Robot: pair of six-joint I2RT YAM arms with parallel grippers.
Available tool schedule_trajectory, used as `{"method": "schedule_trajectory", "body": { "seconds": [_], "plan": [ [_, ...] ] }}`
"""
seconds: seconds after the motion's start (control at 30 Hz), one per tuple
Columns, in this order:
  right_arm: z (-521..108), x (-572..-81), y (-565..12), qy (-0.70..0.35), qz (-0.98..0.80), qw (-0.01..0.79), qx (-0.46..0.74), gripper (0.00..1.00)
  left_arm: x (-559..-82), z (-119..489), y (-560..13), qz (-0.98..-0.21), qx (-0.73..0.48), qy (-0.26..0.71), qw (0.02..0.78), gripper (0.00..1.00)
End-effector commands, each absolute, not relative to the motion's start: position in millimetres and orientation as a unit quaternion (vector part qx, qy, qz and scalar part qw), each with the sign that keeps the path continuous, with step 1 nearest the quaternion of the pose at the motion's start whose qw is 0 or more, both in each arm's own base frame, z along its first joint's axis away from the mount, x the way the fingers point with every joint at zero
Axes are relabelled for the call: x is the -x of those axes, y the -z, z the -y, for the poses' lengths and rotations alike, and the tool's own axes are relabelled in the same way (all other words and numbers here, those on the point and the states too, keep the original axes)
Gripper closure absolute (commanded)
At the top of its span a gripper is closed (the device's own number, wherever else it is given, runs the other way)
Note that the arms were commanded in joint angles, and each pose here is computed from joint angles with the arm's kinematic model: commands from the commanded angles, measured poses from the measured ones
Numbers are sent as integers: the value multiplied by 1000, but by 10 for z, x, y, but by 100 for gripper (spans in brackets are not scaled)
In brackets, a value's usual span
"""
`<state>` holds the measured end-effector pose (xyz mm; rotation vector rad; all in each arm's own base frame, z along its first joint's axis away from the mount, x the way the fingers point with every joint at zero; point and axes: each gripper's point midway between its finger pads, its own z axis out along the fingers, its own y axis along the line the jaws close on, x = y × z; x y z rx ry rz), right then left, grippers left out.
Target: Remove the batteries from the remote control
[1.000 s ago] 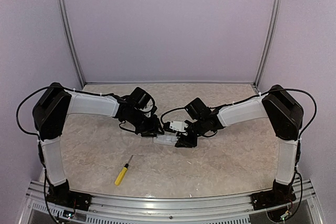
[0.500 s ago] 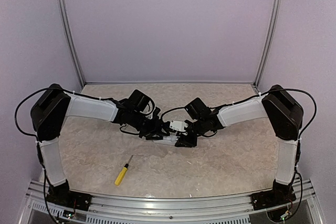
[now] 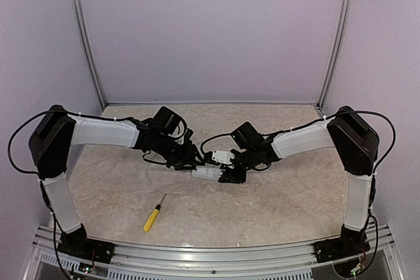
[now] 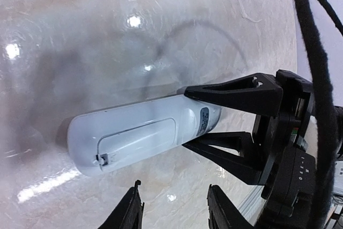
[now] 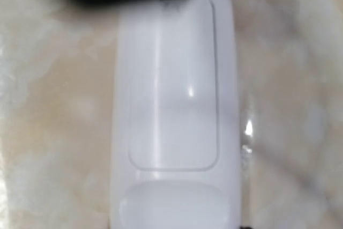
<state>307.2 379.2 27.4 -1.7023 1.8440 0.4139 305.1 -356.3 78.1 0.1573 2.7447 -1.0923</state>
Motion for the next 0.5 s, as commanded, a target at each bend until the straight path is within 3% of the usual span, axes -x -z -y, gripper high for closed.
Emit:
{"method": "schedule_trajectory", "body": {
  "seconds": [0.0,0.47],
  "plan": [
    [-3777,-3033,-98,-152,-700,279,640,94,-3113,3286,-693,-942,-54,313,106,59],
    [-3773,-3019,-84,-153,-701,274,641,95,-3175,3424,-514,-938,-67,326,96,59]
  ]
}}
